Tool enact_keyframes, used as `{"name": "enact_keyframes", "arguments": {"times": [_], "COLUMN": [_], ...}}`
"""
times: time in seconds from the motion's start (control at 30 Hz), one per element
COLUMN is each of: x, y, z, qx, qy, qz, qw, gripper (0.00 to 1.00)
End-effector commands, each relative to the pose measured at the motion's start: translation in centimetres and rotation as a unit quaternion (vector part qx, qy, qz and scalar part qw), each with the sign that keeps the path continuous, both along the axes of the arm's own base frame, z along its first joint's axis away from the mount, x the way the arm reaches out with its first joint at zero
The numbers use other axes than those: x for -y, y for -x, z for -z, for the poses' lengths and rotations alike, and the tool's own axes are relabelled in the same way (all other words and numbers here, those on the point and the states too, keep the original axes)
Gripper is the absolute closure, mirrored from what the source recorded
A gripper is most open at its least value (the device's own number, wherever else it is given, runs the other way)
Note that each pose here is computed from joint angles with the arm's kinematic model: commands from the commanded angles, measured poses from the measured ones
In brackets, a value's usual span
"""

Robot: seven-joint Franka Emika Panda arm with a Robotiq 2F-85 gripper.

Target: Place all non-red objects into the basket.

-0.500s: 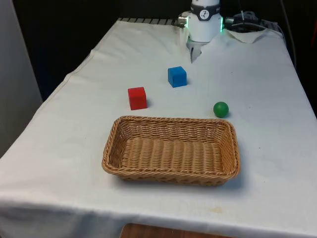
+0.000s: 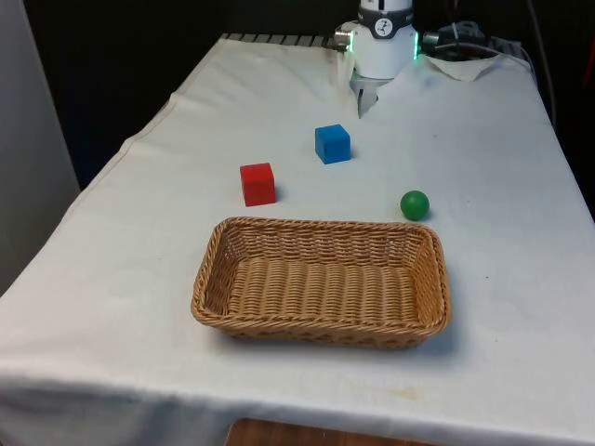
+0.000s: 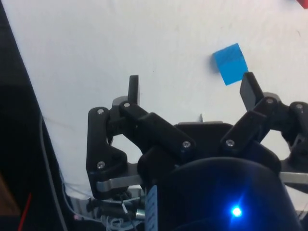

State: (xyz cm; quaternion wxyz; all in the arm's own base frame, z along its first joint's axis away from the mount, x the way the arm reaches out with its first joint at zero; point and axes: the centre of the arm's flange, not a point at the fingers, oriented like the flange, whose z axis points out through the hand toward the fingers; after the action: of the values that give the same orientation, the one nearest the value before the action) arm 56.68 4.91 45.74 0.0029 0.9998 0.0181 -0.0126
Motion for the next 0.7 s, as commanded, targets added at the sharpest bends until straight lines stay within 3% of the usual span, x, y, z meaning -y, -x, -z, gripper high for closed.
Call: {"name": "enact_keyframes", "arguments": {"times": [0.0,0.07,0.13,0.2,0.57,0.6,0.67], "x": [-0.6,-0.7,-1.3,-1.6,-2.8,-2.6,-3.1], "y": [-0.1,0.0,-0.5,-0.8,-2.2,-2.0,-2.5], "z": [0.3,0.4,1.5,2.2,6.4,5.9,7.5], "qx": [0.007,0.003,0.013,0.013,0.010,0.008,0.009], "qy": [0.004,0.001,0.008,0.009,0.013,0.015,0.013], "qz": [0.000,-0.001,-0.003,-0.005,-0.010,-0.012,-0.011], "qw": [0.99997,0.99999,0.99988,0.99986,0.99982,0.99979,0.99982], "gripper": [0.00,0.00,0.00,0.00,0.00,0.00,0.00]}}
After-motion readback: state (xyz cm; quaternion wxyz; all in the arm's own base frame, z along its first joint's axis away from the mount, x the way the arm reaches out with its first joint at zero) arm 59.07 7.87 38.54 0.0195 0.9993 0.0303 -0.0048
